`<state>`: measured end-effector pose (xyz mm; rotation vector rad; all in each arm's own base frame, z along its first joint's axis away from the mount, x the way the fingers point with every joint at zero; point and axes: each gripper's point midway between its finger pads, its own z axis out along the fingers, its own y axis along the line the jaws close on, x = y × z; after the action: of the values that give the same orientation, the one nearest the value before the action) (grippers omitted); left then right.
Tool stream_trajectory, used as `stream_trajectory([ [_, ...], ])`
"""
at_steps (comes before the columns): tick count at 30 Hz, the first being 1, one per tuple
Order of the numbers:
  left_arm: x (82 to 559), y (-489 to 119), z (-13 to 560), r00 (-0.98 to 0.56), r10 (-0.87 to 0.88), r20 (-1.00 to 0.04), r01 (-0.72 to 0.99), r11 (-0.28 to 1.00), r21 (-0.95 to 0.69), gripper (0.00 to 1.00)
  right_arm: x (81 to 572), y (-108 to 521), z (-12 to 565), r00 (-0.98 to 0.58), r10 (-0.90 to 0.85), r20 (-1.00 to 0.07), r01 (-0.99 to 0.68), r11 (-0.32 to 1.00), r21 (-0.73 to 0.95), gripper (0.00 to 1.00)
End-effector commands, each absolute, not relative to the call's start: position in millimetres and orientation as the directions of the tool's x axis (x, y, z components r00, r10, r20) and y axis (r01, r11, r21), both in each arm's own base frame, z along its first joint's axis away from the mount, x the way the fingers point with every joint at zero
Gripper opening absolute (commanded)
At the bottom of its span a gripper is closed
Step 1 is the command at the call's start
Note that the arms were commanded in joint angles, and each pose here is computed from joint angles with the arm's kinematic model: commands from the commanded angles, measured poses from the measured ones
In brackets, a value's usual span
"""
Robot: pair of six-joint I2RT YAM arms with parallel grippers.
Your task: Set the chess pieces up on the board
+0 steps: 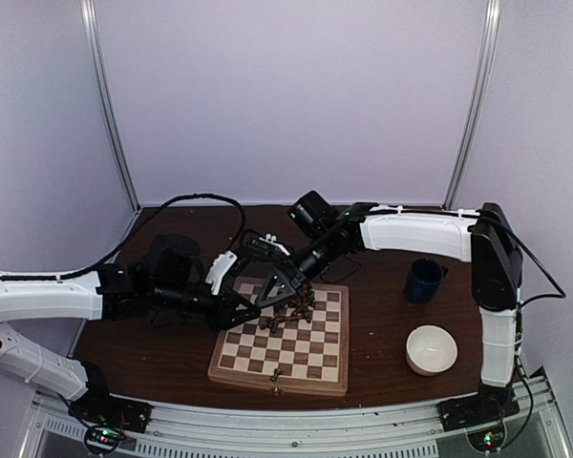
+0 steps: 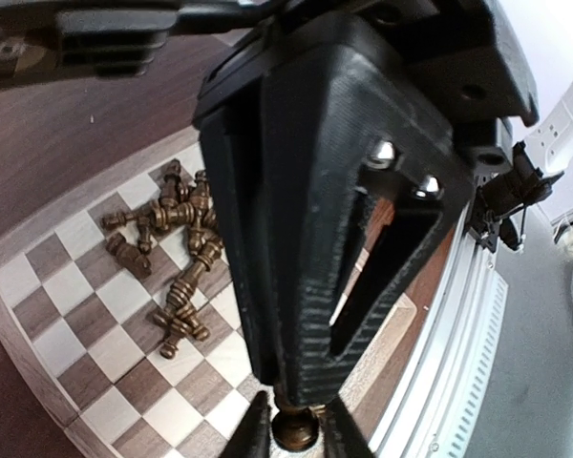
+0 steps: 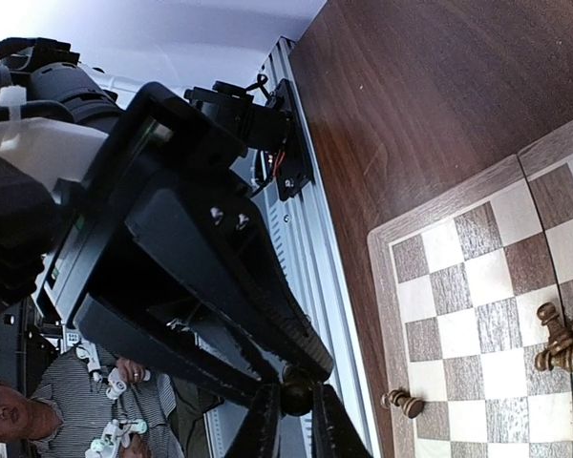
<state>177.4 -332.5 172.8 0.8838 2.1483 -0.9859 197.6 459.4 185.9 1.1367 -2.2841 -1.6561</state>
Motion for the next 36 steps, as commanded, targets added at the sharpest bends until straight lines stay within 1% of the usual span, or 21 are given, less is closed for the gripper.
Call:
stream_trajectory([
  [1, 183, -338, 204, -0.52, 0.247, -0.818, 0.804, 0.466, -0.37, 0.27, 199, 461, 183, -0.678, -0.633, -0.374, -0.581, 0.15, 0.8, 0.12],
  [5, 183, -333, 208, -0.511, 0.246, -0.823, 0.803, 0.479, -0.355, 0.44, 203, 452, 185, -0.637, -0.646, -0.42, -0.648, 0.154, 0.746, 0.12],
  [6, 182, -331, 212, -0.505, 0.243, -0.828, 0.805, 0.479, -0.35, 0.5, 203, 448, 185, -0.621, -0.652, -0.435, -0.671, 0.156, 0.725, 0.12],
  [8, 181, -326, 216, -0.495, 0.243, -0.834, 0.806, 0.486, -0.337, 0.55, 206, 438, 186, -0.589, -0.665, -0.459, -0.719, 0.173, 0.673, 0.12],
  [9, 180, -323, 218, -0.49, 0.245, -0.836, 0.806, 0.492, -0.328, 0.56, 207, 432, 186, -0.553, -0.676, -0.487, -0.757, 0.162, 0.634, 0.12],
  [15, 189, -296, 216, -0.47, 0.235, -0.851, 0.764, 0.591, -0.259, 0.6, 207, 392, 178, -0.382, -0.744, -0.549, -0.9, 0.165, 0.402, 0.12],
  [19, 195, -285, 215, -0.465, 0.214, -0.859, 0.733, 0.638, -0.238, 0.63, 204, 363, 163, -0.295, -0.789, -0.538, -0.946, 0.164, 0.278, 0.12],
  [24, 208, -275, 211, -0.48, 0.187, -0.857, 0.677, 0.701, -0.226, 0.64, 191, 337, 142, -0.229, -0.827, -0.513, -0.968, 0.137, 0.212, 0.13],
  [27, 211, -276, 205, -0.494, 0.188, -0.849, 0.665, 0.71, -0.23, 0.64, 181, 327, 132, -0.154, -0.849, -0.506, -0.984, 0.086, 0.155, 0.13],
  [30, 214, -278, 202, -0.508, 0.191, -0.84, 0.654, 0.72, -0.232, 0.63, 170, 321, 123, -0.07, -0.856, -0.513, -0.995, 0.027, 0.091, 0.13],
  [36, 218, -278, 196, -0.524, 0.199, -0.828, 0.637, 0.736, -0.227, 0.63, 159, 322, 103, -0.001, -0.874, -0.486, -0.998, -0.026, 0.05, 0.14],
])
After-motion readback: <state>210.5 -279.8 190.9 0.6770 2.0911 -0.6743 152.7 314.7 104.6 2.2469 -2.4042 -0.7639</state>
